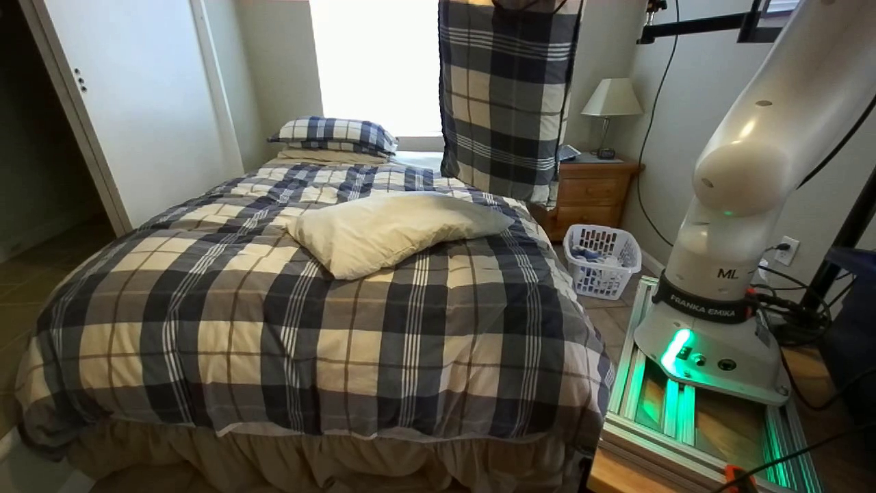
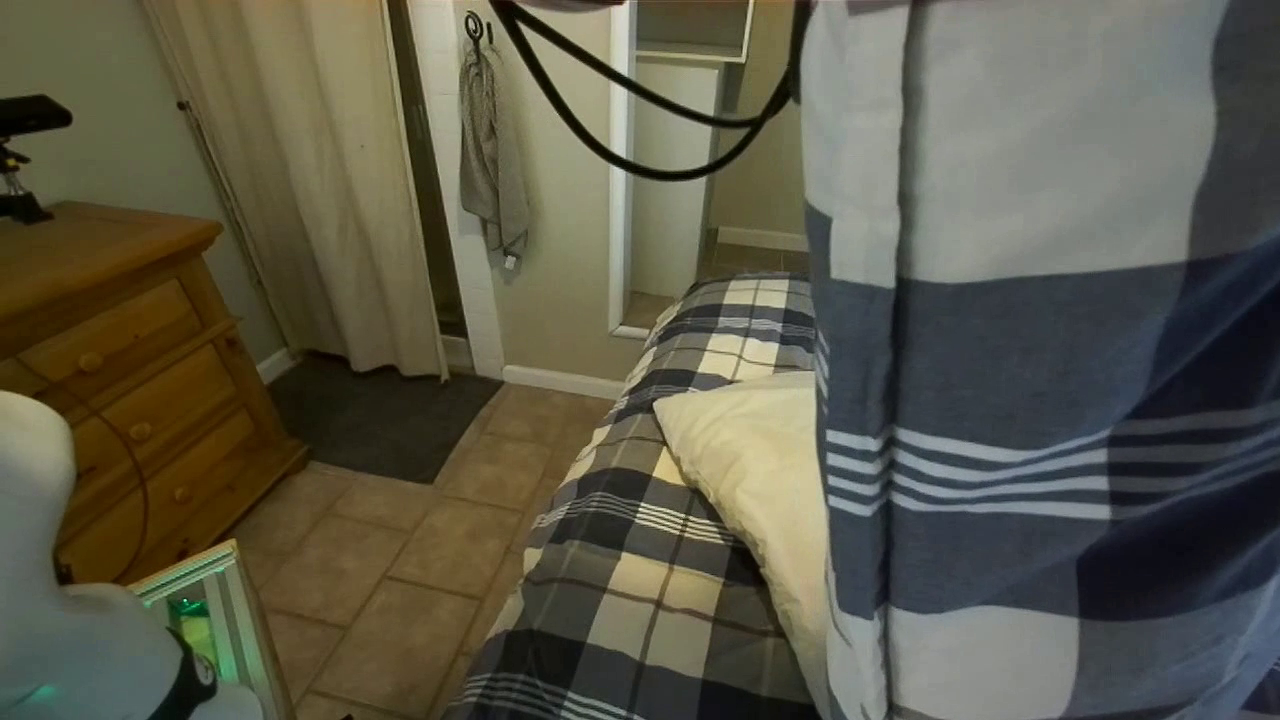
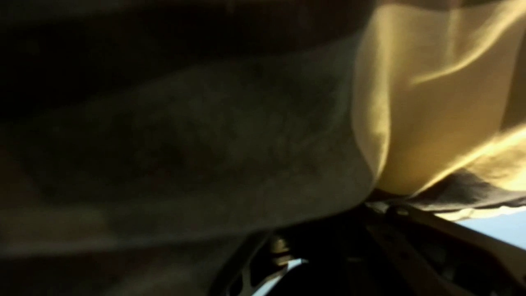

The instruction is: Push the white pillow backwards, then put the checked pillow on the white pillow

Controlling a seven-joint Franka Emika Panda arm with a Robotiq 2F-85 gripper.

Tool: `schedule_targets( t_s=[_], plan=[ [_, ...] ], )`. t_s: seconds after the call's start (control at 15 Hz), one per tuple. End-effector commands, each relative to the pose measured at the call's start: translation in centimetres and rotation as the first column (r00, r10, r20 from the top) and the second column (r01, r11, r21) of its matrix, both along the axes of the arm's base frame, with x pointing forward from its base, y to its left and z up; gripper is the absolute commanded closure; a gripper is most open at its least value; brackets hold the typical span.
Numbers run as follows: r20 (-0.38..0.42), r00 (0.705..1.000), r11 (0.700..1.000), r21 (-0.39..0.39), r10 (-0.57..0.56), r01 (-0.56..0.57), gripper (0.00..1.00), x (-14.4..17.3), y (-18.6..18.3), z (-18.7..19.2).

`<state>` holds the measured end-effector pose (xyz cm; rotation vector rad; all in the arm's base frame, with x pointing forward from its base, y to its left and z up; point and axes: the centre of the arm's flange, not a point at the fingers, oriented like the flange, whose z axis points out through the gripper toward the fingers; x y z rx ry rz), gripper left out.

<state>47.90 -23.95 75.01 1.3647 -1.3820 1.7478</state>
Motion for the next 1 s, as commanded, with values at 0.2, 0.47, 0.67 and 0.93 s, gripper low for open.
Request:
schedule_targets(
  t_s=[0.2,0.47,0.67,0.93],
  plan=[
    [0.098,0.995,0.999,-0.047,-0.012,0.016,1.00,3.6,-1.4,1.7],
    [0.005,1.000,1.000,0.025,-0.016,0.016,0.98,3.6,-1.3,-2.6],
    [-0.016,1.000,0.999,0.036,-0.016,0.017,0.98,3.9,-1.4,-3.9],
    [0.023,1.000,1.000,0.019,0.015,-0.015,1.00,5.6,-1.5,-4.3]
  ],
)
